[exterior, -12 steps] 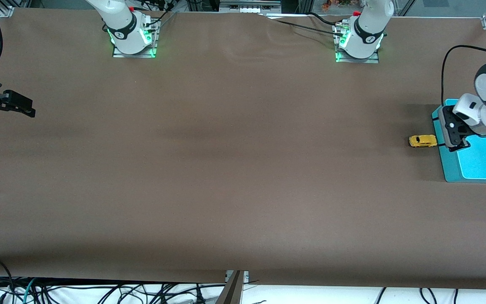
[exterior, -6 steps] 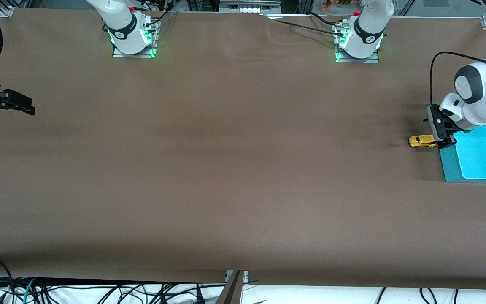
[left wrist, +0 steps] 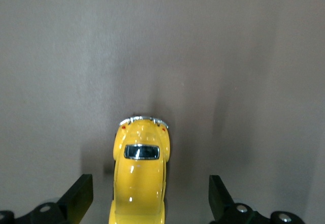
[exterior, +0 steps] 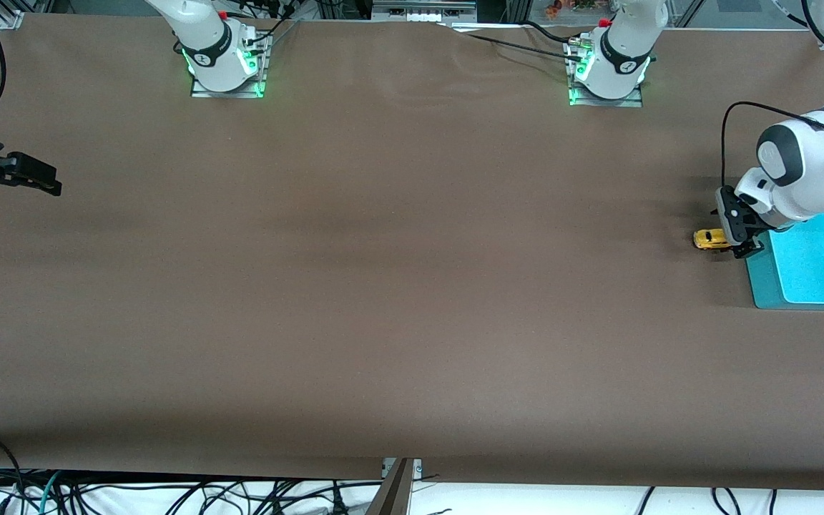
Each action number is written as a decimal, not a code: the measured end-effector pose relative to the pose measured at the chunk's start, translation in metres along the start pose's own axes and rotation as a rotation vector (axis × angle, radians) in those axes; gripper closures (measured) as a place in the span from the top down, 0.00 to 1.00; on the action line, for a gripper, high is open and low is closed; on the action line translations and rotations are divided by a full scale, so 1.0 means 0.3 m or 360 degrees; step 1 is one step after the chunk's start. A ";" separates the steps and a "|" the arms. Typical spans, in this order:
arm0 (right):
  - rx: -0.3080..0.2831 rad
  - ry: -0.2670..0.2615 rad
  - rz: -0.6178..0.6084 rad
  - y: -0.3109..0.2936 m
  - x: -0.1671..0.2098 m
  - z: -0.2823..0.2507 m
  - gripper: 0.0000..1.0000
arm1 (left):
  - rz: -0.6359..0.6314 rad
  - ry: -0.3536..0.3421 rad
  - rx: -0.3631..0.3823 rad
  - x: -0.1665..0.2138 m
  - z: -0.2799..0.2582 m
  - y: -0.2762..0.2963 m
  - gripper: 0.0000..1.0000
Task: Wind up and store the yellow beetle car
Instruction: 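Lower the left gripper and close it on the yellow car, then lift the car with the left gripper into the teal box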
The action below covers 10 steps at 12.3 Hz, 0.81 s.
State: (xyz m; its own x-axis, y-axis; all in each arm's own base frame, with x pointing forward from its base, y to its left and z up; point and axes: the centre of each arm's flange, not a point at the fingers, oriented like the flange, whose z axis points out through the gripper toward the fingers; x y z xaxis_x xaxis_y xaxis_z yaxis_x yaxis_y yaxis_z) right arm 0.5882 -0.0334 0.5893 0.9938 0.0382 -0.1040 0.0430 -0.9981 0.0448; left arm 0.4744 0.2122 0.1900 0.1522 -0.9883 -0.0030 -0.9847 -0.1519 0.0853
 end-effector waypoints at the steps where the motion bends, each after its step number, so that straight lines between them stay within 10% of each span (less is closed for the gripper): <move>1: 0.0000 -0.0001 0.0001 0.001 0.001 0.001 1.00 | 0.0004 0.0003 -0.0004 -0.009 0.017 0.004 0.97; 6: 0.0000 -0.0006 0.0002 0.003 0.006 0.010 1.00 | 0.0076 0.0014 -0.0004 0.020 0.025 -0.014 0.46; 10: 0.0000 -0.0006 0.0002 0.003 0.006 0.010 1.00 | 0.0164 0.0080 -0.0185 0.128 -0.161 -0.077 0.46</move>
State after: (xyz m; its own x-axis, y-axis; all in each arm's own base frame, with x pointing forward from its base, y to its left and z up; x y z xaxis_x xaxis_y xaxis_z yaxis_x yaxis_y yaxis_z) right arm 0.5898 -0.0343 0.5862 0.9935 0.0368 -0.1075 0.0418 -0.9981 0.0447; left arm 0.5071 0.1782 0.2362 0.0578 -0.9965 0.0612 -0.9794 -0.0447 0.1971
